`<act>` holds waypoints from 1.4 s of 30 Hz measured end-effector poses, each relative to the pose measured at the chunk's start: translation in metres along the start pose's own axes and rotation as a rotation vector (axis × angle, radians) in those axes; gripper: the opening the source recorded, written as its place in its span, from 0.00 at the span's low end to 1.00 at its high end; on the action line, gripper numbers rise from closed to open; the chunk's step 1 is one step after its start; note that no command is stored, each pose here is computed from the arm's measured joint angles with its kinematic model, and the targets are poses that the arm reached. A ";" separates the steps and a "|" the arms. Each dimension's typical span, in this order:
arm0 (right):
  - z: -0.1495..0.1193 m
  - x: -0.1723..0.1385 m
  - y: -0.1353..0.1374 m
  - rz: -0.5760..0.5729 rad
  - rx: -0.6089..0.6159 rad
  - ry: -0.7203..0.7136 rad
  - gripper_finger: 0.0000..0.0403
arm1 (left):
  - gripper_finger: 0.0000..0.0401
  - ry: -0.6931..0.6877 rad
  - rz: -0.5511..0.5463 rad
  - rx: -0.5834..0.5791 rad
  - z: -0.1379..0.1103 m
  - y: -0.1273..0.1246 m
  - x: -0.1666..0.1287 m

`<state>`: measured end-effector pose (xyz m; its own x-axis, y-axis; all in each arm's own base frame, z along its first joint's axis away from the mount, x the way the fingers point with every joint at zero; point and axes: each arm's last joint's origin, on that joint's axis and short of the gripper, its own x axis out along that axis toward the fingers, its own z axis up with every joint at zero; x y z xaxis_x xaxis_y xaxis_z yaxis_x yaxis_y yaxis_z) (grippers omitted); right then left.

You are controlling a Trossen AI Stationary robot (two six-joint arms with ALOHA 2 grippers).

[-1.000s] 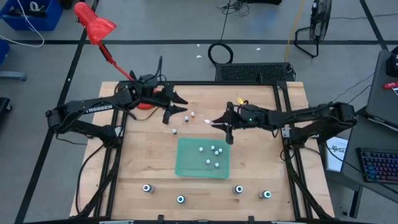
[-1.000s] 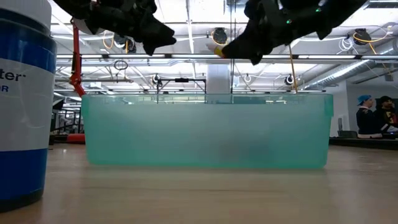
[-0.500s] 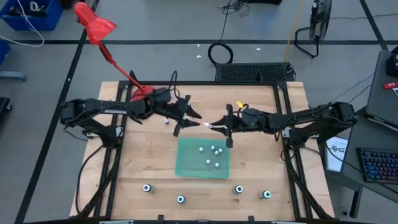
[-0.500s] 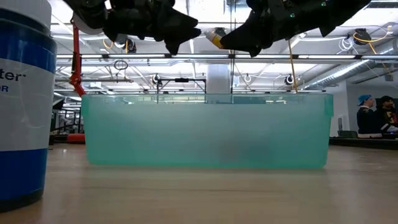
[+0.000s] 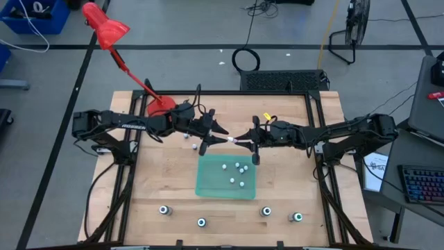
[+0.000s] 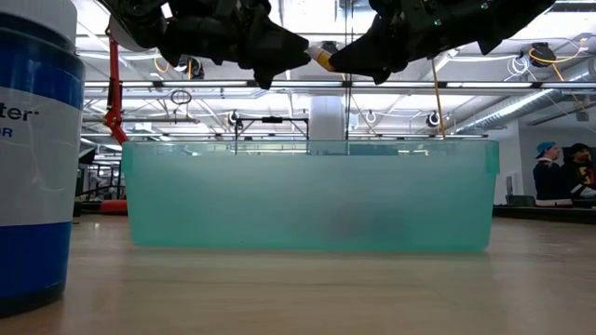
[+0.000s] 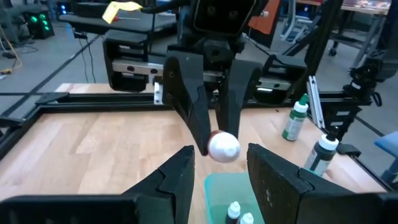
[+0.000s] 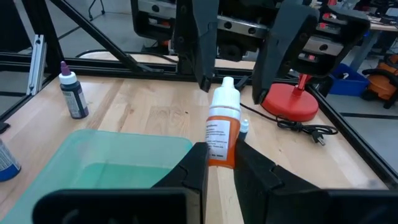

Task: Pick & Place food coloring
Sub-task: Put the small orange food coloring bottle into the green bin

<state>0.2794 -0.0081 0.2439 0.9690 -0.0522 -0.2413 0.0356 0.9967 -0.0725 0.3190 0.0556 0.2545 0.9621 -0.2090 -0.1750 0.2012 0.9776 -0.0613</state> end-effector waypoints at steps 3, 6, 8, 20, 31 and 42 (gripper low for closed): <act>0.000 0.000 0.000 0.000 0.000 0.000 0.11 | 0.37 -0.017 0.017 0.005 0.002 -0.002 0.001; 0.001 0.000 0.000 0.000 0.000 -0.006 0.11 | 0.37 -0.039 0.031 0.010 0.003 -0.005 0.004; 0.001 0.000 0.000 0.000 0.000 -0.011 0.11 | 0.37 -0.040 0.027 0.002 0.001 -0.006 0.006; 0.002 0.000 0.000 0.000 0.000 -0.016 0.11 | 0.37 -0.049 0.027 -0.004 -0.001 -0.005 0.010; 0.002 0.000 0.000 0.000 -0.004 -0.017 0.11 | 0.37 -0.046 0.019 -0.021 -0.002 -0.006 0.010; 0.003 0.000 0.000 -0.001 -0.007 -0.032 0.11 | 0.37 -0.048 0.019 -0.017 -0.001 -0.006 0.010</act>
<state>0.2801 -0.0081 0.2471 0.9763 -0.0513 -0.2102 0.0351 0.9962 -0.0800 0.3274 0.0480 0.2518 0.9735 -0.1888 -0.1288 0.1803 0.9807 -0.0749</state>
